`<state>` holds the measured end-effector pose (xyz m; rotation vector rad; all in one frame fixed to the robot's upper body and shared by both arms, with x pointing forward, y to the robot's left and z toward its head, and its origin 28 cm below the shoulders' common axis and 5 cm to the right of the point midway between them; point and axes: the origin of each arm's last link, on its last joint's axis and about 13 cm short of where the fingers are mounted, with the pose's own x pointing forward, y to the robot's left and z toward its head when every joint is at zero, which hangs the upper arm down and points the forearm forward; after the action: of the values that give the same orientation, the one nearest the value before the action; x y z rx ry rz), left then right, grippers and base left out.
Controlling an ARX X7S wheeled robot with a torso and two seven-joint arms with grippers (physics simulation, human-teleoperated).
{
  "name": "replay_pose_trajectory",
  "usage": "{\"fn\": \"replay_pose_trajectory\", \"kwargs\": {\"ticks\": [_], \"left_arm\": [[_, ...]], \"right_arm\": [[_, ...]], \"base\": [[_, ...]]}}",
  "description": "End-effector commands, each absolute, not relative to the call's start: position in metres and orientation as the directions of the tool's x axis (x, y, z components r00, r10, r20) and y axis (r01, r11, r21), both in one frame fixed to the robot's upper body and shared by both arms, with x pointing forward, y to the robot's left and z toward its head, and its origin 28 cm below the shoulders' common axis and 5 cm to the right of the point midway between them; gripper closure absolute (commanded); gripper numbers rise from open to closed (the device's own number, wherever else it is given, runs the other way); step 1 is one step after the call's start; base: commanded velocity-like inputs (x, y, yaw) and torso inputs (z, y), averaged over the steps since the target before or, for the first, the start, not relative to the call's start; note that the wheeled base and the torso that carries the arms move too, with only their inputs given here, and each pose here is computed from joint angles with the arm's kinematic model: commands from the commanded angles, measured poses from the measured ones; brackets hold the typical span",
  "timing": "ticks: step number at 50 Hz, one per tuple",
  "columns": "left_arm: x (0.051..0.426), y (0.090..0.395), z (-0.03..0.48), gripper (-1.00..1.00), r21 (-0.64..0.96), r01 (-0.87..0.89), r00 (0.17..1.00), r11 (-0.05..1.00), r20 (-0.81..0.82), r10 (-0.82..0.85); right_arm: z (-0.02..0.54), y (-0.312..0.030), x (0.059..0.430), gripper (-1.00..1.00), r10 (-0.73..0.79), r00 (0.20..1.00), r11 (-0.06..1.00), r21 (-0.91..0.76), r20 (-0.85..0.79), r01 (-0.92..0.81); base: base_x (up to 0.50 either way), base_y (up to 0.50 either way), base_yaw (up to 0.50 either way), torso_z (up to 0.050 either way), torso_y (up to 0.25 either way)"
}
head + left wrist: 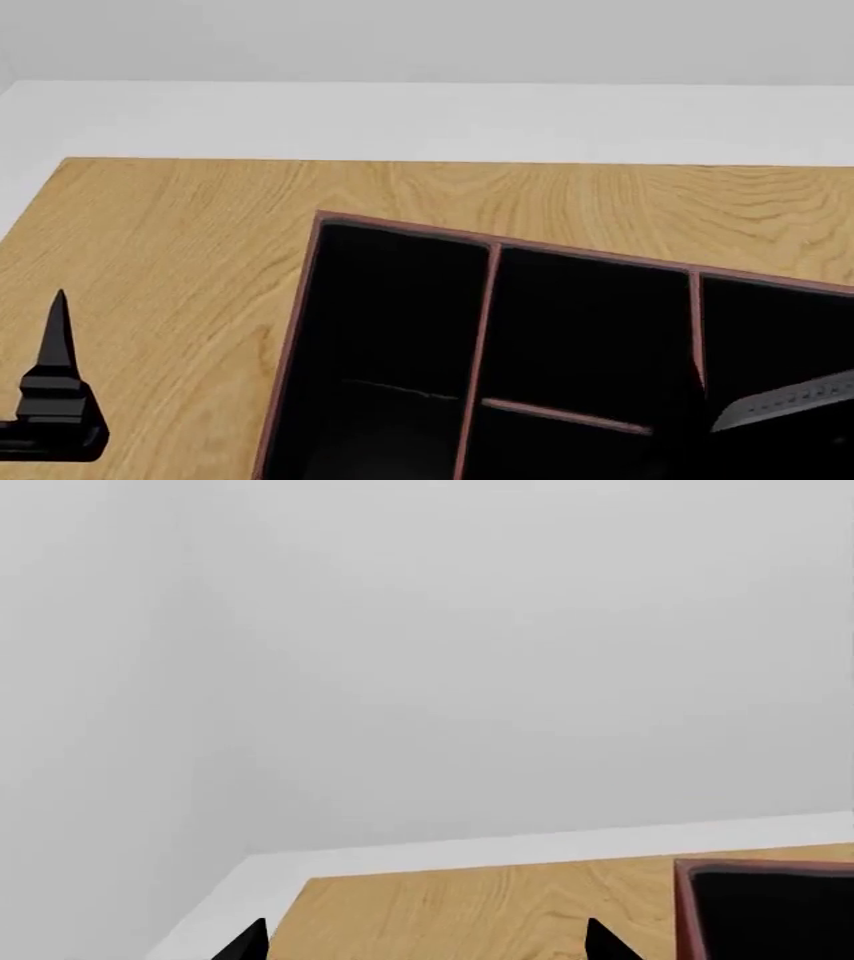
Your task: Pick up the book and place it in the front compartment of the caddy.
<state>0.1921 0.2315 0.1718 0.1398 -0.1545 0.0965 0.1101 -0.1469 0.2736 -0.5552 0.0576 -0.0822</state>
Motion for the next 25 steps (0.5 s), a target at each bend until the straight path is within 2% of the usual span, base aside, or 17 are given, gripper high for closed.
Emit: {"fn": "replay_pose_trajectory", "kwargs": {"ticks": [1, 17, 25], "left_arm": [[0.192, 0.230, 0.173, -1.00, 0.131, -0.101, 0.984, 0.986, 0.162, 0.079], [0.191, 0.229, 0.177, -1.00, 0.134, -0.096, 0.982, 0.986, 0.174, 0.072], [0.190, 0.227, 0.180, -1.00, 0.131, -0.083, 0.982, 0.988, 0.179, 0.059]], "right_arm": [[0.292, -0.147, 0.089, -1.00, -0.100, 0.985, 0.790, -0.614, -0.140, -0.007], [0.305, -0.141, 0.075, -1.00, -0.001, 0.963, 0.683, -0.704, -0.268, -0.195], [0.314, -0.140, 0.067, -1.00, 0.002, 0.947, 0.626, -0.738, -0.320, -0.251]], "base": [[0.00, 0.00, 0.00, 0.000, 0.000], [0.00, 0.00, 0.00, 0.000, 0.000], [0.00, 0.00, 0.00, 0.000, 0.000]]}}
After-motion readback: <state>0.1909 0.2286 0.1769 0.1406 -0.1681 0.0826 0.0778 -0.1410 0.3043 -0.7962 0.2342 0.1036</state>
